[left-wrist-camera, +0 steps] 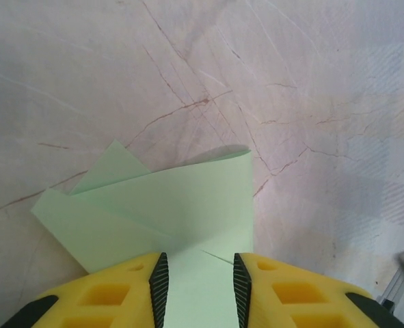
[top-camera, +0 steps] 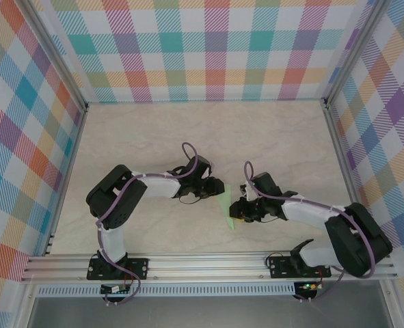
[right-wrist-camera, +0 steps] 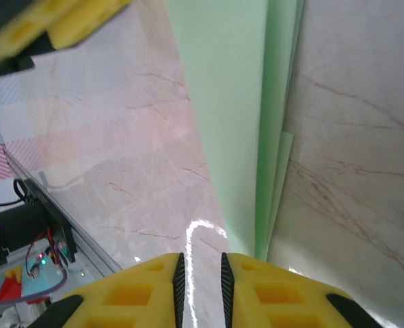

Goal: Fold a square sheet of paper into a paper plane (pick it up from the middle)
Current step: Fold the wing for the fifth time at the center of the table, then move a paper plane to the center of the table.

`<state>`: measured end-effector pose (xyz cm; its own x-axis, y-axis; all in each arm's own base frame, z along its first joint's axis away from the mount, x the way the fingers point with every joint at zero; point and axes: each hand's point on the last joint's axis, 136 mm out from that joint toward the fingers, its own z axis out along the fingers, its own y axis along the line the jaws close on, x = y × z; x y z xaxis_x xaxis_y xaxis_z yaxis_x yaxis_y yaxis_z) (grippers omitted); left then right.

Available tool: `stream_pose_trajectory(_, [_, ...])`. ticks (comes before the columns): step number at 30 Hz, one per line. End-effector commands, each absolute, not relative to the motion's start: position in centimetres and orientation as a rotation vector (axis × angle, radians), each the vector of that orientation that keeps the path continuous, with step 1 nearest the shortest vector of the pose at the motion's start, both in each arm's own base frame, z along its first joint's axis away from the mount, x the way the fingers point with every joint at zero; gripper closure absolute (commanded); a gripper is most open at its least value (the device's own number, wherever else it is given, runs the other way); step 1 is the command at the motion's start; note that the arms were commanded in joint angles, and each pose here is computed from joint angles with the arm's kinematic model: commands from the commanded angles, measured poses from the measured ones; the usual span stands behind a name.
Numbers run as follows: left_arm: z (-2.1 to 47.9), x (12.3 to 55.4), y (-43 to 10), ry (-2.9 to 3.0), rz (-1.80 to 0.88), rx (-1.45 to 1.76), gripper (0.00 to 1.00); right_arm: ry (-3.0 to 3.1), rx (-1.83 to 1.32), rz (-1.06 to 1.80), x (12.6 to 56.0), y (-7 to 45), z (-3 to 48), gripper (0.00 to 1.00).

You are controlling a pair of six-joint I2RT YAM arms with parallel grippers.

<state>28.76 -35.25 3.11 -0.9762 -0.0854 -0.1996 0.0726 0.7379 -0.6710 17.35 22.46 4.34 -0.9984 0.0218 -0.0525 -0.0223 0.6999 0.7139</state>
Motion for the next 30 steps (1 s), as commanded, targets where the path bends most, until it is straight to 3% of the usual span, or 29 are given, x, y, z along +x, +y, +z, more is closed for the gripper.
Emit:
stream_pose_trajectory(1, [5.8,28.5,-35.4,2.710,-1.035,0.017,0.61,2.861,0.099,0.963,18.3,19.6,4.0,0.73])
stream_pose_trajectory(6, [7.8,28.2,-31.8,2.745,-0.639,-0.062,0.28,2.816,0.272,0.801,19.0,16.6,3.5,0.66])
stream_pose_trajectory(8, [8.4,27.7,-30.7,2.771,-0.476,-0.075,0.25,2.784,0.314,0.792,19.2,16.1,3.6,0.63])
stream_pose_trajectory(14, [9.1,25.6,-31.1,2.790,-0.243,-0.041,0.23,2.716,0.318,0.825,19.6,15.8,4.5,0.55])
stream_pose_trajectory(30, [5.8,24.8,-34.7,2.897,-0.228,-0.105,0.25,2.725,0.226,0.881,19.1,16.5,4.5,0.45])
